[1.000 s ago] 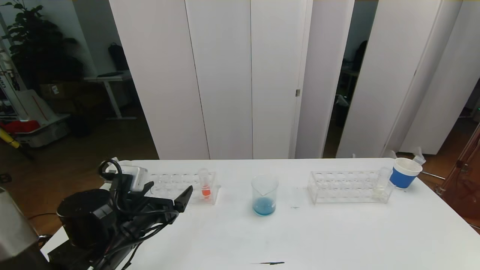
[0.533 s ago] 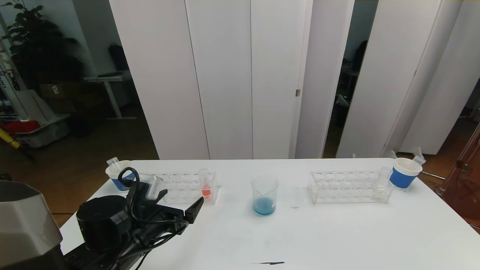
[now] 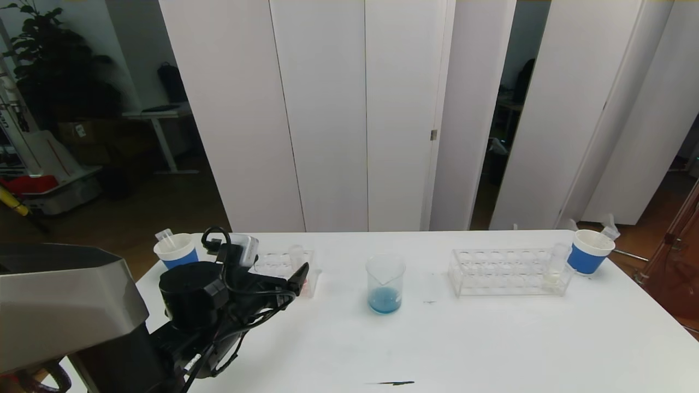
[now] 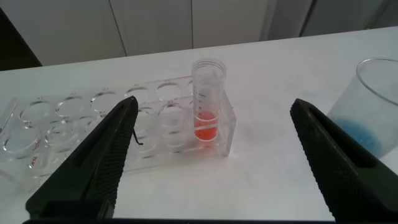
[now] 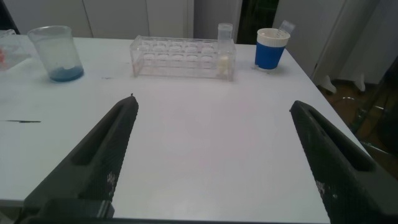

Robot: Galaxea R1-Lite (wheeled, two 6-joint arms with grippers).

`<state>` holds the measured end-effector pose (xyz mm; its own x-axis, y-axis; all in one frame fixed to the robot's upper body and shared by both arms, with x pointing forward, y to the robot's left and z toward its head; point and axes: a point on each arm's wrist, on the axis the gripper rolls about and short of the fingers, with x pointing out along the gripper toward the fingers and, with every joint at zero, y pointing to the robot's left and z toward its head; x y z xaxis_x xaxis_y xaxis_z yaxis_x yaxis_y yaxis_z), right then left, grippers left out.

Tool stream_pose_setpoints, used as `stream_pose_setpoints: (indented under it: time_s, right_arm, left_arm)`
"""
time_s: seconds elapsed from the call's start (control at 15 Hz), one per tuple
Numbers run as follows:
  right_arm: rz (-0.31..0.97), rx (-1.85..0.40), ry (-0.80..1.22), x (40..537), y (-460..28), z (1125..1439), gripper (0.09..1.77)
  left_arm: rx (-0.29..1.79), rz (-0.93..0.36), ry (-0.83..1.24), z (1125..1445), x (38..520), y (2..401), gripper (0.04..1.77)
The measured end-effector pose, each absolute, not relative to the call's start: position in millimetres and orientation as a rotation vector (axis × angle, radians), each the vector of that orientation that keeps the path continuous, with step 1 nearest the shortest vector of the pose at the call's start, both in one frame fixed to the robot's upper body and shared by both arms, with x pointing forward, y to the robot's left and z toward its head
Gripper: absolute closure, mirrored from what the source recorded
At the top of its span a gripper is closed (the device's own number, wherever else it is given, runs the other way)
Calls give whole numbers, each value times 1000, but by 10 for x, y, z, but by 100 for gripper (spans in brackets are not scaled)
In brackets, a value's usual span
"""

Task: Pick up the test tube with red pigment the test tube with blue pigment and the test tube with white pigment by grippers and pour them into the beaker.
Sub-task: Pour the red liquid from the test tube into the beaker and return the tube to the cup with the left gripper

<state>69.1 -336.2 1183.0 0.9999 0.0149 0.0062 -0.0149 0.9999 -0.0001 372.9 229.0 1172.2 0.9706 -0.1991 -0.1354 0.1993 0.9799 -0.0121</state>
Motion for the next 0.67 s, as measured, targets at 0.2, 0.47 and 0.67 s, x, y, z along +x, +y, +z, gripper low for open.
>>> stream_pose_setpoints:
  time_s: [0.2,0.47,0.67]
  right_arm:
    - [15,0,-6,691,-3362,11830,11]
    - [15,0,-6,691,-3362,11830,11]
    - [15,0,-6,691,-3362,11830,11]
  left_arm:
    - [8,-200,157,11604,3823,2253,6]
    - [10,-199,169,11505,3914,2214,6]
    - [9,-197,170,11446,3986,2192,6]
